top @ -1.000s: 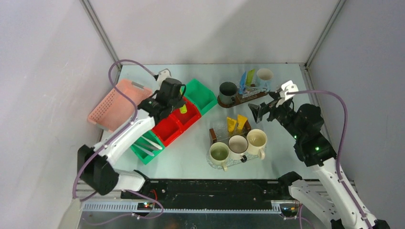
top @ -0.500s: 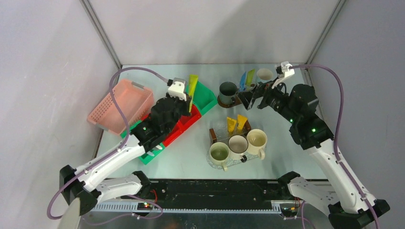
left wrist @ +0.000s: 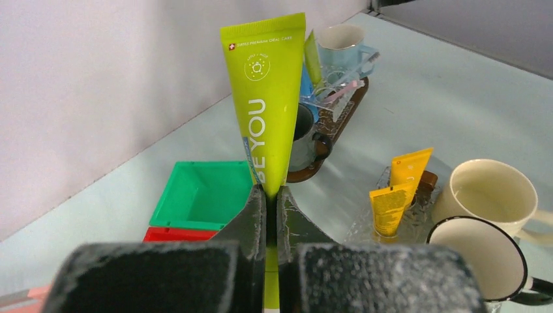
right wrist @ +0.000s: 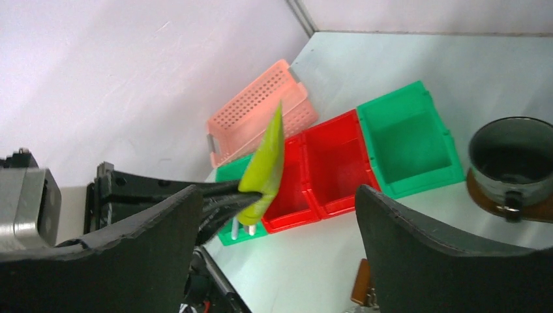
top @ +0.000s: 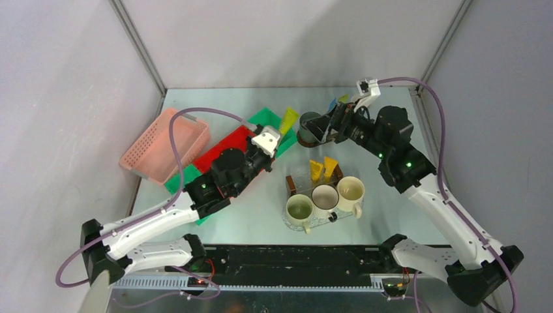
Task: Prepare toiletry sets of a toothbrush and toothpaste on the tray
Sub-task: Pick up the toothpaste from the storage box, then place the toothpaste in the toothpaste holder.
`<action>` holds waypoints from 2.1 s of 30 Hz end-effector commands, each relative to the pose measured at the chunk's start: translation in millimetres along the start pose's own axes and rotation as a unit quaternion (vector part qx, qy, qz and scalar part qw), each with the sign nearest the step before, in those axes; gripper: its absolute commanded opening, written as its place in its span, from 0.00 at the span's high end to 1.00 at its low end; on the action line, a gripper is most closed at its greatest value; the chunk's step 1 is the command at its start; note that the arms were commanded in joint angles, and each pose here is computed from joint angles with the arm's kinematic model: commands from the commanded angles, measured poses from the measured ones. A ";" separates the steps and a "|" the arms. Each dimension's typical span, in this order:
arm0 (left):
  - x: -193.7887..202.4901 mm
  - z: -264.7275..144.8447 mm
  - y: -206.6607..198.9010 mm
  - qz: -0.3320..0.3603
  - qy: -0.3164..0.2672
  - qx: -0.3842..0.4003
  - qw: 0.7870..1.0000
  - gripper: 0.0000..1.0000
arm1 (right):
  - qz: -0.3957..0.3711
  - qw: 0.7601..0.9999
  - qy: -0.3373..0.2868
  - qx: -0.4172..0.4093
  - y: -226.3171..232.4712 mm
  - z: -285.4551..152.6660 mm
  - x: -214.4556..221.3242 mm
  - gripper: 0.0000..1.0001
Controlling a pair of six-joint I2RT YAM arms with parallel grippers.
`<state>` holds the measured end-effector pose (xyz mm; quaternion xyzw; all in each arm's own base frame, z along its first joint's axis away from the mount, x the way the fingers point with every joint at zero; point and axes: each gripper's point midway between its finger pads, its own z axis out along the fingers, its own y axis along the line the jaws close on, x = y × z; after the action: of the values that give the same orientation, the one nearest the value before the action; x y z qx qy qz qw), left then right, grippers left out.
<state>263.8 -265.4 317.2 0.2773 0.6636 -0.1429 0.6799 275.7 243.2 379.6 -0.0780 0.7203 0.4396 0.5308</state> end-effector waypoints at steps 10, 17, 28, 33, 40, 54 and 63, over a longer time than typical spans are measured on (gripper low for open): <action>-37.4 -3.5 -27.0 0.051 -0.062 0.040 0.996 0.98 | 0.060 0.998 0.002 -0.022 25.2 31.0 -1.8 0.32; -38.4 -5.9 -32.9 0.055 -0.067 0.047 0.995 0.98 | 0.068 0.997 0.017 -0.017 22.3 39.4 9.0 0.47; -20.7 -8.4 -29.9 0.057 -0.051 0.033 0.996 0.56 | 0.027 0.999 0.014 -0.032 27.4 36.4 7.4 1.00; -10.6 -14.5 -21.4 0.039 -0.042 0.011 0.998 0.23 | -0.021 0.999 0.015 -0.038 29.1 31.8 8.6 1.00; -2.2 -29.8 -4.5 -0.007 -0.039 -0.022 0.999 0.02 | -0.130 0.990 0.016 -0.060 27.7 25.0 14.7 1.00; 26.0 -66.6 89.6 -0.145 -0.019 -0.199 0.969 0.00 | -0.321 0.939 0.001 -0.120 17.3 14.2 50.4 1.00; 32.3 -89.9 117.7 -0.162 -0.036 -0.264 0.950 0.00 | -0.377 0.916 0.020 -0.138 -0.1 22.8 90.3 1.00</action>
<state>260.2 -128.5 307.8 0.0138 0.6965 -0.0811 0.7128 251.9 283.4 281.3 -0.3943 0.6439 0.3118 0.5768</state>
